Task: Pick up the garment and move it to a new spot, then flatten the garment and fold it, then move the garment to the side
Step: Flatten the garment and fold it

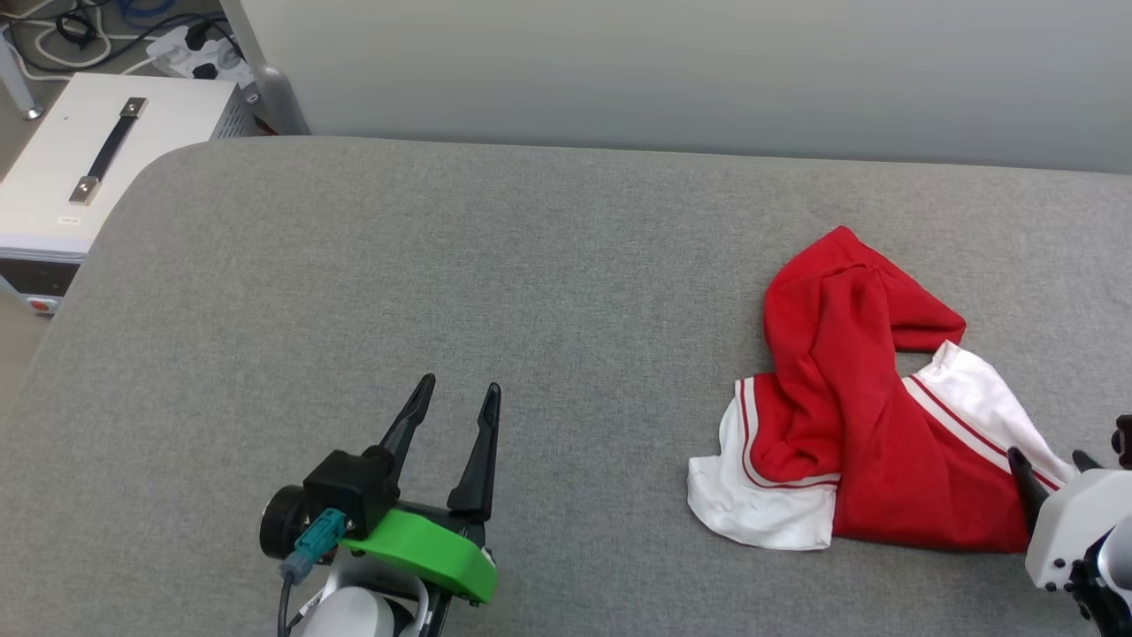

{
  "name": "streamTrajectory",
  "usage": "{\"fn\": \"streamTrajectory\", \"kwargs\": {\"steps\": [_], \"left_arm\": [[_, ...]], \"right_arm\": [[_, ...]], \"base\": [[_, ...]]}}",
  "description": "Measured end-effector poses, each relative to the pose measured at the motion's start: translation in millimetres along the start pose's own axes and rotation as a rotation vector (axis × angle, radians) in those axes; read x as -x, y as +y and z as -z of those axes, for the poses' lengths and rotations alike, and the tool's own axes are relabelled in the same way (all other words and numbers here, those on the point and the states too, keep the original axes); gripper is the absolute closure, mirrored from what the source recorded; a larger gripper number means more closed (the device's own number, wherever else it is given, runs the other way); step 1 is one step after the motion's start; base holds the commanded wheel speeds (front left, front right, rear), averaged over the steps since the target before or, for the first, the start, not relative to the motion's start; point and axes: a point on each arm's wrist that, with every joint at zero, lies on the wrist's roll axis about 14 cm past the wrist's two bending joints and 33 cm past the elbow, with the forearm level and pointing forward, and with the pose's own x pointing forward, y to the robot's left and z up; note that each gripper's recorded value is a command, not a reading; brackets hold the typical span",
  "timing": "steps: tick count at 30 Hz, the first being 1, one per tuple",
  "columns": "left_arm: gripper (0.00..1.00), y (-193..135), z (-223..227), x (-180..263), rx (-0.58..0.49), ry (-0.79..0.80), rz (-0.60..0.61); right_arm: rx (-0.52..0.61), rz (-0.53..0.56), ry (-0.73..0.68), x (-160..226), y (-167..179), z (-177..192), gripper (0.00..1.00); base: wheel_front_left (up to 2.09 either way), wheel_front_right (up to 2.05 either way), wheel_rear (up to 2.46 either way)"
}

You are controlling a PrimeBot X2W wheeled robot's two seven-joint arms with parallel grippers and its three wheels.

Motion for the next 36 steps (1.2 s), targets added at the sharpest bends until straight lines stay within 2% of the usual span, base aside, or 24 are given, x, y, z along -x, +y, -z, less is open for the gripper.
{"fn": "streamTrajectory", "kwargs": {"steps": [6, 9, 16, 22, 26, 30, 36], "left_arm": [[0.0, -9, -7, -2, -0.002, -0.022, 0.028], [0.0, -15, -14, -2, -0.004, -0.043, 0.046], [0.0, -31, -11, 5, 0.005, -0.035, 0.088], [0.0, -51, -2, 6, 0.008, -0.007, 0.154], [0.0, -84, 13, 6, 0.001, 0.062, 0.268], [0.0, -125, 39, 1, -0.016, 0.277, 0.421], [0.0, -166, 71, 7, -0.09, 0.602, 0.597]], "right_arm": [[-0.003, -0.005, -0.299, 17, 3, -61, 0.0], [-0.081, -0.026, -0.467, 35, 11, -89, 0.0], [-0.166, -0.041, -0.679, 81, 26, -100, 0.0], [-0.206, -0.02, -0.727, 95, 26, -99, 0.0], [-0.185, 0.014, -0.721, 95, 17, -99, 0.0], [-0.178, 0.038, -0.693, 91, 11, -94, 0.0], [-0.178, 0.067, -0.644, 86, 5, -82, 0.0]], "base": [[0.0, 0.0, 0.0], [0.0, 0.0, 0.0], [0.0, 0.0, 0.0], [0.0, 0.0, 0.0], [0.0, 0.0, 0.0], [0.0, 0.0, 0.0], [0.0, 0.0, 0.0]]}}
